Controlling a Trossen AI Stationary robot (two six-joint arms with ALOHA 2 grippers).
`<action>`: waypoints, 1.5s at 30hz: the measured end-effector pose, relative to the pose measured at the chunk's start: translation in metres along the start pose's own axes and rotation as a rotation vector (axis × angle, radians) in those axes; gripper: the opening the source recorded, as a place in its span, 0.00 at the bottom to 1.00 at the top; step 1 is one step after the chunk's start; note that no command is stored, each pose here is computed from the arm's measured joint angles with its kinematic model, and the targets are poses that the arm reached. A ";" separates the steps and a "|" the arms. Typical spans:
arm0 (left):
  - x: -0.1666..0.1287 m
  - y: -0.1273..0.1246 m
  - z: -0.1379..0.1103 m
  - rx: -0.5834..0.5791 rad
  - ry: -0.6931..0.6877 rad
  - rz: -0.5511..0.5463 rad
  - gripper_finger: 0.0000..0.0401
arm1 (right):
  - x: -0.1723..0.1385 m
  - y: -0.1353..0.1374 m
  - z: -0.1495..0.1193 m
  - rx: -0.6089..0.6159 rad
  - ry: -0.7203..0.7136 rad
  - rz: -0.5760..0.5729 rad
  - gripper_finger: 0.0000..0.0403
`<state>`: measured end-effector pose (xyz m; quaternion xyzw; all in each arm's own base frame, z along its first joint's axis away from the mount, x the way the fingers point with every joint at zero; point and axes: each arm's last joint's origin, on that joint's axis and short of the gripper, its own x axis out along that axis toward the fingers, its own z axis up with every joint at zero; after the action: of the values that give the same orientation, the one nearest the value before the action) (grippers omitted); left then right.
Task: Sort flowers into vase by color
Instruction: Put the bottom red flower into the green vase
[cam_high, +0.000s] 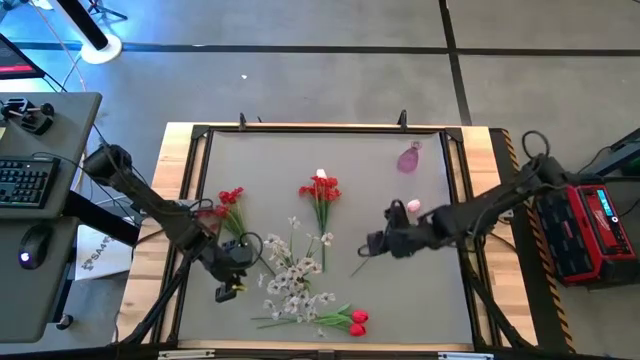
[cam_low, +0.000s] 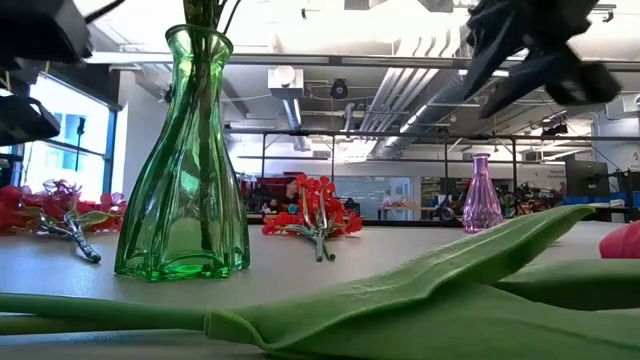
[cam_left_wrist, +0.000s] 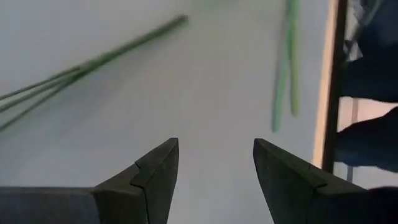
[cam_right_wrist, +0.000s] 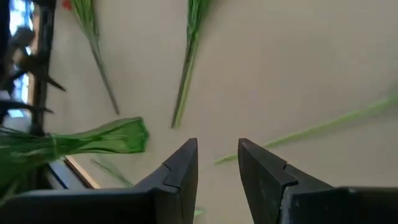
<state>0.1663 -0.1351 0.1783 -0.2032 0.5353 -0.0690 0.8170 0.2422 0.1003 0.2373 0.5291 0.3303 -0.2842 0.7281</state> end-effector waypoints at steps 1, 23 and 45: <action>0.000 -0.002 -0.002 0.012 0.002 -0.007 0.48 | 0.003 0.002 -0.008 0.039 -0.003 -0.004 0.26; 0.016 -0.049 -0.022 0.316 -0.263 -0.107 0.40 | 0.080 0.089 -0.140 0.305 0.117 -0.151 0.26; 0.108 -0.040 -0.002 0.403 -0.377 -0.077 0.36 | 0.007 0.114 -0.132 0.196 0.112 -0.402 0.26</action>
<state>0.2133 -0.2077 0.1023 -0.0660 0.3409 -0.1660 0.9230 0.3101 0.2585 0.2689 0.5358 0.4399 -0.4243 0.5826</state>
